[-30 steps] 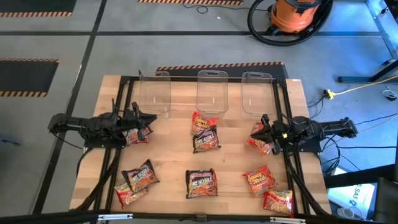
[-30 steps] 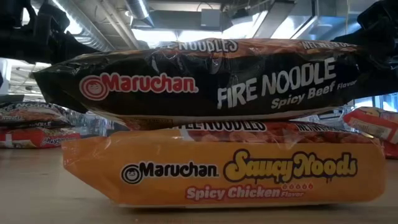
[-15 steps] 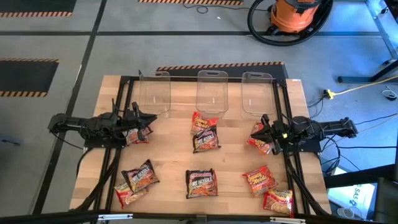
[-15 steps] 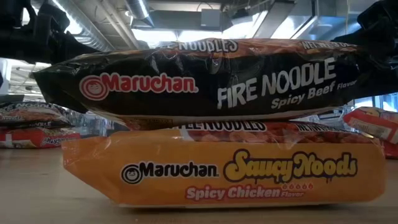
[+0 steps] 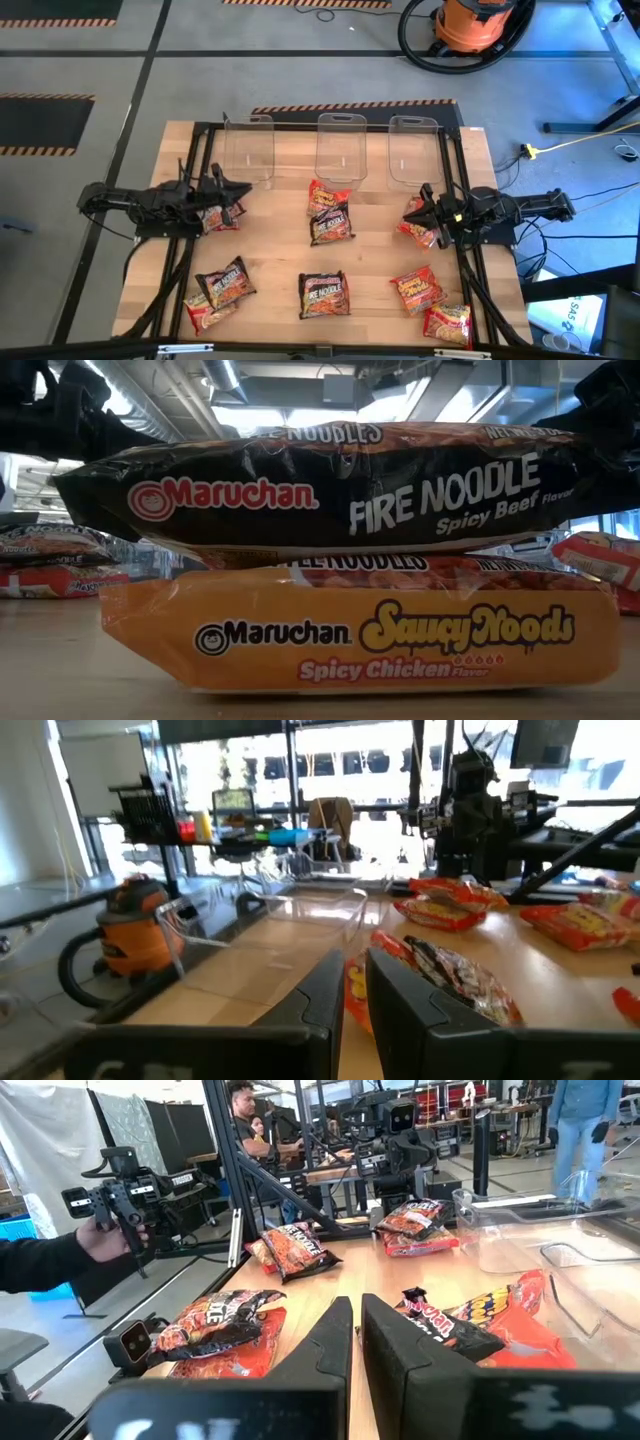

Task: Sort Maruchan noodles
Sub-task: Put the black noodle pack into the middle transparent bin

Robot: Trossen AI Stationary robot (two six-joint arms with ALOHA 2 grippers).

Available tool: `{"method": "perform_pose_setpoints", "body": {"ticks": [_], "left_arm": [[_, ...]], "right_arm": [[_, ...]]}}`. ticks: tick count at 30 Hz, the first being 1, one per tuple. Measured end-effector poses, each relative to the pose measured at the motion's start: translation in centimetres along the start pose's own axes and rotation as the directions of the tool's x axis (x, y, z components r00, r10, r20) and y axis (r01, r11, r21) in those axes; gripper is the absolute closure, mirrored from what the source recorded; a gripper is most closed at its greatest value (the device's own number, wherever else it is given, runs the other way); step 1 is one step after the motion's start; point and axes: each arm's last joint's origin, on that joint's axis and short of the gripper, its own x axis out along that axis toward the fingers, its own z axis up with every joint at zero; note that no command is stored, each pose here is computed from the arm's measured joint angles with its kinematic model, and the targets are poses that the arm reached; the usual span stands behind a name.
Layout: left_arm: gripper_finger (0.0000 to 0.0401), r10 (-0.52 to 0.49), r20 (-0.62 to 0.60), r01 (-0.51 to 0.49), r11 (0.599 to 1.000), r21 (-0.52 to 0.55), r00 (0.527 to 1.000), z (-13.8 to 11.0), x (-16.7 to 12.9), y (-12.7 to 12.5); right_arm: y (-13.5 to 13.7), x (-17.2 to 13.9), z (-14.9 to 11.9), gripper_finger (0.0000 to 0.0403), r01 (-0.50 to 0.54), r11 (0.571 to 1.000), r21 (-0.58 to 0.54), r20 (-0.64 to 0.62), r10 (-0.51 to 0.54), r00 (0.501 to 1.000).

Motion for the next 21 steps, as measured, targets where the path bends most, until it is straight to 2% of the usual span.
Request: {"method": "perform_pose_setpoints", "body": {"ticks": [4, 9, 14, 17, 21], "left_arm": [[0.0362, 0.006, 0.053, 0.002, 0.989, -0.147, 0.999, 0.6, 0.0, 0.0], [0.0362, 0.019, 0.189, 0.038, 0.955, -0.296, 0.982, 2.0, -0.2, 0.2], [0.0362, 0.012, 0.297, 0.086, 0.946, -0.313, 0.955, 3.0, -0.5, 0.3], [0.0362, -0.001, 0.306, 0.101, 0.946, -0.309, 0.952, 3.2, -0.4, 0.2], [0.0362, -0.010, 0.323, 0.100, 0.959, -0.263, 0.946, 3.4, 0.0, 0.0]], "right_arm": [[-0.2, 0.0, 0.2, 0.0388, 0.066, 0.998, 0.000, 0.030, -0.066, 0.997], [-0.3, -0.1, 0.8, 0.0388, 0.140, 0.990, -0.001, 0.098, -0.139, 0.985], [-0.4, -0.1, 1.2, 0.0388, 0.168, 0.986, 0.006, 0.140, -0.167, 0.976], [-0.4, -0.1, 1.4, 0.0388, 0.189, 0.982, 0.011, 0.165, -0.188, 0.968], [-0.6, 0.0, 2.0, 0.0388, 0.273, 0.962, 0.007, 0.224, -0.267, 0.937]]}}
